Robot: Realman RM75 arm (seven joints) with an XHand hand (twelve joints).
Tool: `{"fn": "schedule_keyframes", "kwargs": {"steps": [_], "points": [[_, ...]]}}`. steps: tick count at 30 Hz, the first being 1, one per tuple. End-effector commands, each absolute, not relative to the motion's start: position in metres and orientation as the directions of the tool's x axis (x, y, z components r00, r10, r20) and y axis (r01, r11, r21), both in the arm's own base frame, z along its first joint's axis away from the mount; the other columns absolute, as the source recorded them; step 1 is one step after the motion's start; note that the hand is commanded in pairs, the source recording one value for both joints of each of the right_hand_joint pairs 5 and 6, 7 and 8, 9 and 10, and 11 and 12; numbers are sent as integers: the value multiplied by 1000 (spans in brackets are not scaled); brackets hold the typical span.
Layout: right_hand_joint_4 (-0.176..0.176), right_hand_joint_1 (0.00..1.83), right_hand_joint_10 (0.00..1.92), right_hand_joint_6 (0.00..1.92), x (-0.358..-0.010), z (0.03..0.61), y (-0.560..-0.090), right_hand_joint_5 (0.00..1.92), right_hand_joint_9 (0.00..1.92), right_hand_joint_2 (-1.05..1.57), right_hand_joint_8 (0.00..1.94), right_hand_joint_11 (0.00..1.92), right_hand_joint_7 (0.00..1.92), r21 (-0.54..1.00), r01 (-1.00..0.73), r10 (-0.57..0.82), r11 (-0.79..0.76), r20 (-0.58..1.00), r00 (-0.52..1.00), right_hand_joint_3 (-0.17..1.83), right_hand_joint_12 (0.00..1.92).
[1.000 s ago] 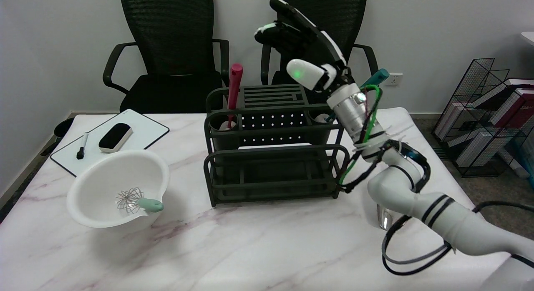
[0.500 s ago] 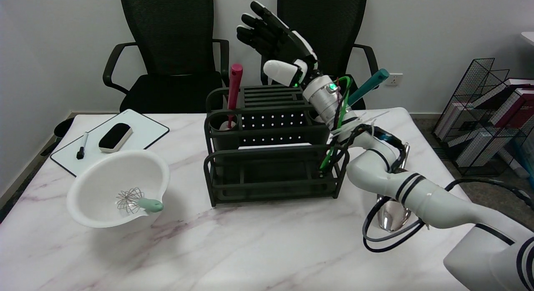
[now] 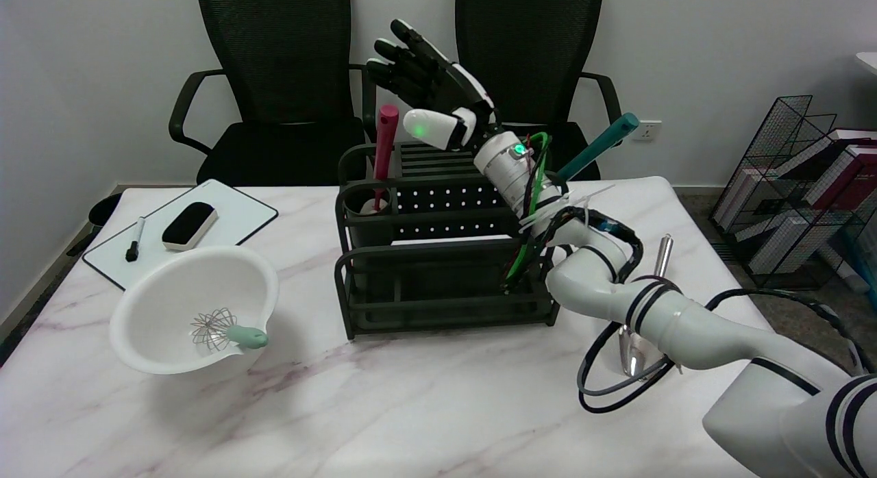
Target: Pick up the pink sponge bottle brush.
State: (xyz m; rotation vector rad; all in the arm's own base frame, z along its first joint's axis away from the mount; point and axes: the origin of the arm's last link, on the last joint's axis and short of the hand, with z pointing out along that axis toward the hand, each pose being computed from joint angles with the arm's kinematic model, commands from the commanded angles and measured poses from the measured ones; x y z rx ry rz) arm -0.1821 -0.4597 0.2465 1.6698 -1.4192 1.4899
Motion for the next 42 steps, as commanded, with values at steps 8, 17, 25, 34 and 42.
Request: {"fn": "schedule_keyframes", "kwargs": {"steps": [8,17,25,34,42], "points": [[0,1261,527,201,-194,209,-455,201,527,-177,350,366,350,-275,-913,-422,-302,897,-131,1184,366],[0,1265,508,250,-198,202,-450,250,508,-122,365,324,365,-276,-914,-430,-296,893,-131,1235,324],[0,1268,479,269,-201,188,-449,269,479,-100,364,301,364,-285,-914,-436,-288,889,-139,1262,301],[0,1270,466,280,-204,185,-452,280,466,-75,360,289,360,-286,-919,-431,-270,890,-150,1280,289],[0,1274,465,293,-205,184,-453,293,465,-35,360,303,360,-288,-921,-426,-261,891,-157,1284,303]]}}
